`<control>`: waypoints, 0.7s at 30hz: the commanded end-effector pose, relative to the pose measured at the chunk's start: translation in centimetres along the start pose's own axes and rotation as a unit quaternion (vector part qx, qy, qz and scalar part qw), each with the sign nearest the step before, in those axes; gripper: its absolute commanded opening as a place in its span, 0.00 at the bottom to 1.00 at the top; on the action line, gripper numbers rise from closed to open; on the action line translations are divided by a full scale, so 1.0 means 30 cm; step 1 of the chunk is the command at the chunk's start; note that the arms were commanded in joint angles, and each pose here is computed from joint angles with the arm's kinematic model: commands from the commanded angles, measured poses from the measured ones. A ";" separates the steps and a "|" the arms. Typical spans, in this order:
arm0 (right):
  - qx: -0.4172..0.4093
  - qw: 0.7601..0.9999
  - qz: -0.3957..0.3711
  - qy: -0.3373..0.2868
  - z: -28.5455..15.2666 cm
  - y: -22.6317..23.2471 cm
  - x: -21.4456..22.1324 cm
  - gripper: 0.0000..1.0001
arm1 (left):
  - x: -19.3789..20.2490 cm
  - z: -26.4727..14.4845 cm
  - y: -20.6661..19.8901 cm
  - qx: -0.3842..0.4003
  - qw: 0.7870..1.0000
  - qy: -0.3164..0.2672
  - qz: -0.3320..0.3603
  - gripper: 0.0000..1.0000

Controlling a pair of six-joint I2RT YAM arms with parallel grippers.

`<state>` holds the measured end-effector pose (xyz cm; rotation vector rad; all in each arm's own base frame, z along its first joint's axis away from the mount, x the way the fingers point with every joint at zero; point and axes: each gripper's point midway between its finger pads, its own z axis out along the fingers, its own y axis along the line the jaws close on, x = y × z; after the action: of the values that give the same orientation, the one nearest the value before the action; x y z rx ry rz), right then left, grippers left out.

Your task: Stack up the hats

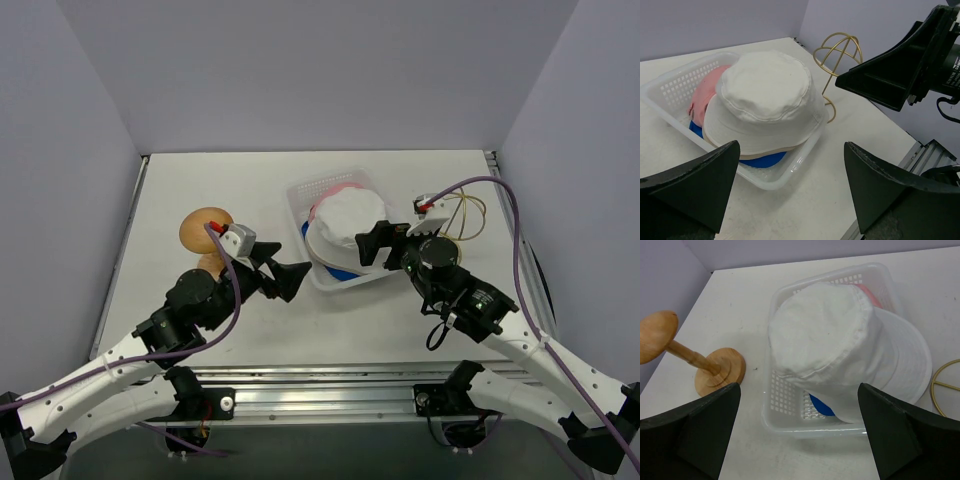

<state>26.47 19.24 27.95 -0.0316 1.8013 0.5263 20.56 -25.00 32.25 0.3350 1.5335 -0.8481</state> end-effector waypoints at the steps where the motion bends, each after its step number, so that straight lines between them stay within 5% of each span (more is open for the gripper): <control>1: 0.001 0.999 0.013 -0.030 -0.010 0.008 -0.066 1.00 | -0.059 -0.001 -0.005 -0.002 0.999 -0.034 0.006 0.94; 11: 0.053 0.998 0.003 -0.027 -0.012 -0.031 -0.114 0.98 | -0.061 -0.019 0.039 -0.032 0.998 -0.051 0.023 0.94; 16: 0.102 0.993 -0.058 -0.017 0.064 -0.028 -0.184 0.83 | -0.085 -0.050 0.080 -0.058 0.995 -0.082 0.020 0.95; 21: 0.159 0.975 -0.138 0.064 0.241 -0.031 -0.114 0.72 | -0.071 -0.079 0.132 -0.090 0.991 -0.099 0.016 0.95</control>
<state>32.89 20.91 31.61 -0.0280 1.8617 0.2305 21.37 -21.40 31.34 0.2261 1.4726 -0.7056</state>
